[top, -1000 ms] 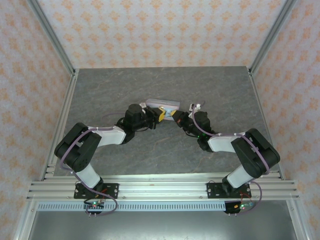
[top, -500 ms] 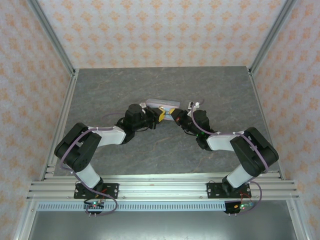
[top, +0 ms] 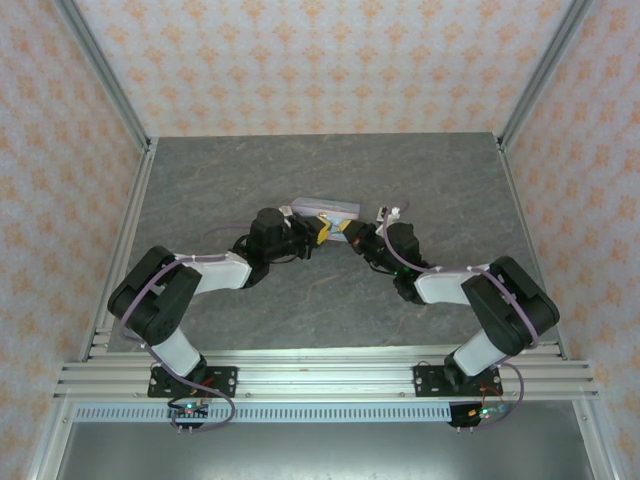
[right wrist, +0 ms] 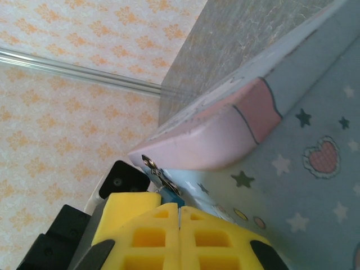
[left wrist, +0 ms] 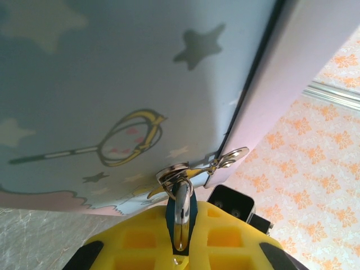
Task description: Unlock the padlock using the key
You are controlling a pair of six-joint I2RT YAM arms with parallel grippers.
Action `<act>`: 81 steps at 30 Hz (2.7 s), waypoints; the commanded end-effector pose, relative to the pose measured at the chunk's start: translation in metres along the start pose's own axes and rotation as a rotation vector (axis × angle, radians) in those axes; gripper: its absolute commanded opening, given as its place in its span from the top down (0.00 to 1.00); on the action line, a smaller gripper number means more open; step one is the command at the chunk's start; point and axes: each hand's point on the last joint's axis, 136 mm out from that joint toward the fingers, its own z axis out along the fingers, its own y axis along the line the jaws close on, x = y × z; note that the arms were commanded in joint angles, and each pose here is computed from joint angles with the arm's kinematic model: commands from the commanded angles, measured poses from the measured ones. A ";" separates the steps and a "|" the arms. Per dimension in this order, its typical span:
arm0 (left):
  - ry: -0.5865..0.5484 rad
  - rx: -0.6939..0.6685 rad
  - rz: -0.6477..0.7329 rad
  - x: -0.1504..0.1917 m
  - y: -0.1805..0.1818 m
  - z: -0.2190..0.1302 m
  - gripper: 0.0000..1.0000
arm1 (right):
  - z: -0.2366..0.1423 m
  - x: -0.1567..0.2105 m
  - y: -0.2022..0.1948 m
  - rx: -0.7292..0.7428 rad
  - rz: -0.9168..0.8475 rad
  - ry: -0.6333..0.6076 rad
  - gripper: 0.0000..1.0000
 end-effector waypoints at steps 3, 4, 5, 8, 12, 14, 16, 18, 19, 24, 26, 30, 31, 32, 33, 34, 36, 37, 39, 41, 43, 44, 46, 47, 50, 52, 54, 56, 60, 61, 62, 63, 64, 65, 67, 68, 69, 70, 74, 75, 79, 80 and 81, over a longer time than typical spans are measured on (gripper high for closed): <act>-0.014 0.051 0.043 0.003 -0.018 -0.006 1.00 | -0.008 -0.001 0.009 -0.028 -0.016 -0.019 1.00; -0.014 0.050 0.045 0.003 -0.018 -0.006 1.00 | -0.008 -0.002 0.009 -0.030 -0.015 -0.019 1.00; -0.014 0.049 0.044 0.003 -0.018 -0.006 1.00 | -0.007 -0.001 0.010 -0.031 -0.016 -0.017 1.00; -0.013 0.050 0.044 0.003 -0.018 -0.006 1.00 | -0.005 -0.002 0.013 -0.038 -0.015 -0.014 1.00; -0.012 0.049 0.044 0.004 -0.017 -0.005 1.00 | -0.001 -0.003 0.016 -0.047 -0.013 -0.009 1.00; -0.014 0.051 0.045 0.003 -0.018 -0.006 1.00 | 0.001 -0.003 0.018 -0.053 -0.011 -0.010 1.00; -0.013 0.051 0.044 0.003 -0.018 -0.006 1.00 | 0.003 -0.003 0.019 -0.056 -0.010 -0.008 1.00; -0.012 0.050 0.044 0.004 -0.017 -0.006 1.00 | 0.004 -0.004 0.020 -0.061 -0.008 -0.007 1.00; -0.012 0.053 0.045 0.003 -0.019 -0.005 1.00 | 0.005 -0.004 0.022 -0.064 -0.007 -0.007 1.00; -0.012 0.054 0.044 0.004 -0.019 -0.006 1.00 | 0.009 -0.004 0.023 -0.068 -0.006 -0.002 1.00; -0.013 0.056 0.044 0.003 -0.019 -0.006 1.00 | 0.009 -0.003 0.023 -0.069 -0.005 0.001 1.00; -0.013 0.052 0.043 0.003 -0.019 -0.005 1.00 | 0.008 -0.001 0.020 -0.064 -0.002 0.003 1.00; -0.014 0.053 0.043 0.003 -0.019 -0.006 1.00 | 0.006 -0.001 0.020 -0.063 -0.004 0.001 1.00; -0.014 0.050 0.044 0.003 -0.018 -0.006 1.00 | 0.005 -0.001 0.018 -0.059 -0.005 0.001 1.00; -0.015 0.052 0.045 0.003 -0.018 -0.006 1.00 | 0.004 -0.001 0.017 -0.056 -0.004 -0.001 1.00; -0.016 0.050 0.044 0.003 -0.018 -0.006 1.00 | 0.002 0.000 0.016 -0.054 -0.003 -0.002 1.00; -0.016 0.049 0.045 0.003 -0.017 -0.006 1.00 | 0.001 0.001 0.013 -0.046 -0.002 0.002 1.00; -0.017 0.049 0.045 0.003 -0.017 -0.006 1.00 | 0.001 0.001 0.014 -0.049 -0.002 0.000 1.00; -0.017 0.050 0.047 0.003 -0.018 -0.006 1.00 | 0.002 0.001 0.015 -0.051 -0.002 0.000 1.00; -0.014 0.052 0.047 0.004 -0.019 -0.006 1.00 | 0.003 0.000 0.016 -0.054 -0.002 0.003 1.00; -0.014 0.052 0.047 0.004 -0.019 -0.006 1.00 | 0.005 0.001 0.019 -0.060 -0.004 0.007 1.00; -0.012 0.051 0.047 0.005 -0.019 -0.006 1.00 | 0.006 0.000 0.020 -0.063 -0.004 0.008 1.00; -0.014 0.051 0.046 0.004 -0.019 -0.005 1.00 | 0.007 0.000 0.021 -0.065 -0.004 0.010 1.00; -0.011 0.052 0.048 0.005 -0.020 -0.005 1.00 | 0.008 0.001 0.021 -0.065 -0.004 0.011 1.00; -0.011 0.053 0.049 0.006 -0.020 -0.004 1.00 | 0.009 0.000 0.022 -0.066 -0.003 0.011 1.00; -0.006 0.053 0.050 0.008 -0.021 -0.003 1.00 | 0.009 -0.001 0.023 -0.068 -0.005 0.009 1.00; -0.005 0.054 0.050 0.008 -0.021 -0.002 1.00 | 0.010 -0.001 0.023 -0.069 -0.005 0.009 1.00; -0.001 0.055 0.053 0.010 -0.022 -0.002 1.00 | 0.010 -0.002 0.025 -0.071 -0.006 0.006 1.00; 0.003 0.055 0.057 0.012 -0.021 -0.002 1.00 | 0.011 -0.003 0.027 -0.072 -0.009 0.002 1.00; 0.005 0.053 0.057 0.013 -0.020 -0.002 1.00 | 0.011 -0.004 0.027 -0.072 -0.009 -0.002 1.00; 0.006 0.052 0.057 0.013 -0.020 -0.003 1.00 | 0.011 -0.004 0.028 -0.071 -0.011 -0.004 1.00; 0.006 0.050 0.057 0.013 -0.019 -0.003 1.00 | 0.011 -0.005 0.028 -0.071 -0.012 -0.008 1.00; 0.006 0.050 0.057 0.013 -0.018 -0.003 1.00 | 0.012 -0.007 0.028 -0.068 -0.012 -0.014 1.00; 0.005 0.048 0.057 0.013 -0.017 -0.003 1.00 | 0.012 -0.007 0.027 -0.067 -0.011 -0.016 1.00; 0.007 0.048 0.057 0.014 -0.017 -0.004 1.00 | 0.012 -0.008 0.028 -0.067 -0.011 -0.023 1.00; 0.007 0.047 0.056 0.014 -0.017 -0.004 1.00 | 0.013 -0.009 0.028 -0.067 -0.011 -0.024 1.00; 0.006 0.049 0.056 0.014 -0.017 -0.004 1.00 | 0.013 -0.009 0.028 -0.065 -0.011 -0.025 1.00; 0.008 0.051 0.057 0.015 -0.018 -0.004 1.00 | 0.013 -0.009 0.026 -0.062 -0.010 -0.027 1.00; 0.007 0.055 0.057 0.015 -0.019 -0.005 1.00 | 0.014 -0.008 0.021 -0.050 -0.006 -0.026 1.00; 0.007 0.055 0.056 0.015 -0.019 -0.005 1.00 | 0.014 -0.007 0.020 -0.049 -0.005 -0.024 1.00; 0.003 0.054 0.058 0.015 -0.019 -0.006 1.00 | 0.012 -0.004 0.015 -0.044 0.002 -0.017 1.00; 0.005 0.050 0.059 0.015 -0.018 -0.006 1.00 | 0.011 -0.003 0.014 -0.044 0.002 -0.015 1.00; 0.002 0.050 0.059 0.014 -0.018 -0.005 1.00 | 0.010 -0.002 0.013 -0.041 0.002 -0.014 1.00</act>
